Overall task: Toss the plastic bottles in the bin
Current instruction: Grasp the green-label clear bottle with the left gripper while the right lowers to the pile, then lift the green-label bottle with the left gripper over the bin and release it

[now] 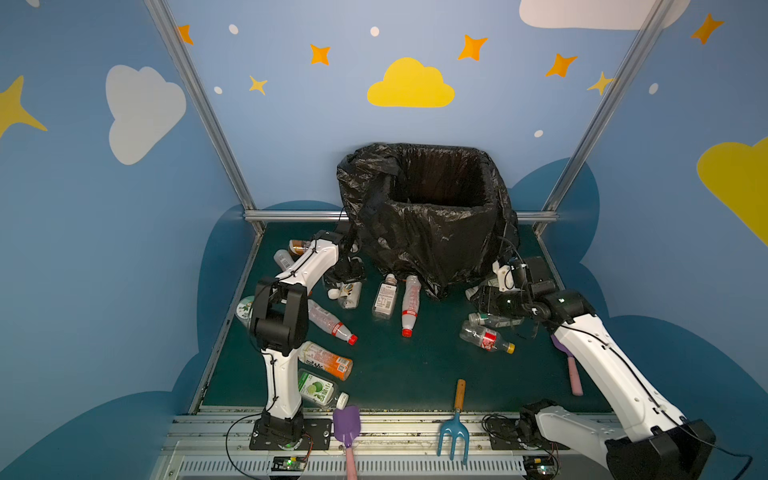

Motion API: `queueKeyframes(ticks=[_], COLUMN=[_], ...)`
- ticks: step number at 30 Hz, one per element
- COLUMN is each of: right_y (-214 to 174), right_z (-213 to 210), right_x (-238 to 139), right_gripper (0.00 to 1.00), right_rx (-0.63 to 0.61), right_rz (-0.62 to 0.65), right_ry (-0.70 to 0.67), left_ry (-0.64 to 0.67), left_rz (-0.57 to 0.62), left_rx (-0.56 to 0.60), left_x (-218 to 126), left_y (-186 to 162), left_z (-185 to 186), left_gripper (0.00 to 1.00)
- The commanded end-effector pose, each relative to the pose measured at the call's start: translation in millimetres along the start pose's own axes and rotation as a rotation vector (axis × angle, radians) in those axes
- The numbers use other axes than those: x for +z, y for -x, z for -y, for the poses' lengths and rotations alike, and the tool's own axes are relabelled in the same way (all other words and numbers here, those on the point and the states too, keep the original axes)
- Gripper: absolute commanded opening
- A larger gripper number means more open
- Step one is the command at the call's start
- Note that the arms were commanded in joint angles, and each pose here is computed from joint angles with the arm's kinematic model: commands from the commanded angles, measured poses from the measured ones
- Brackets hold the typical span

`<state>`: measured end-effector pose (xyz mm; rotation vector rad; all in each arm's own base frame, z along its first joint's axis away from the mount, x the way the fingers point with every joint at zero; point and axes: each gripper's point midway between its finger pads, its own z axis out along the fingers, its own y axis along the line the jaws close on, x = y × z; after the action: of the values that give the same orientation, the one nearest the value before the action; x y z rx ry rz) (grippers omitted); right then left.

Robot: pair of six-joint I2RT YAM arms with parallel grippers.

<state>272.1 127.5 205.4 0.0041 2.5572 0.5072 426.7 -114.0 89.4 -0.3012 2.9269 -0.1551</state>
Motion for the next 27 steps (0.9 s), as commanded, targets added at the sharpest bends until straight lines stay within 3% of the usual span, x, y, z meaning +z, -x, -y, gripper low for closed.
queueKeyframes(ticks=[1, 9, 18, 24, 27], right_y=[15, 22, 27, 30, 30], right_z=[-8, -7, -3, 1, 3], right_x=[-4, 2, 9, 9, 8], right_gripper=[0.69, 0.71, 0.71, 0.71, 0.71], right_rx=[-0.038, -0.069, -0.082, -0.076, -0.072], right_rz=[0.034, 0.028, 0.011, 0.020, 0.023], right_ry=[0.023, 0.010, -0.001, -0.016, -0.025], left_ry=[0.015, 0.021, 0.009, 0.013, 0.013], left_rz=[-0.025, -0.059, -0.076, -0.082, -0.067], left_rx=[0.013, 0.001, 0.003, 0.015, 0.015], left_x=[1, 21, 36, 43, 39], left_y=[1, 3, 3, 3, 5], left_z=[-3, -4, 4, 6, 5], left_gripper=[0.87, 0.86, 0.79, 0.63, 0.59])
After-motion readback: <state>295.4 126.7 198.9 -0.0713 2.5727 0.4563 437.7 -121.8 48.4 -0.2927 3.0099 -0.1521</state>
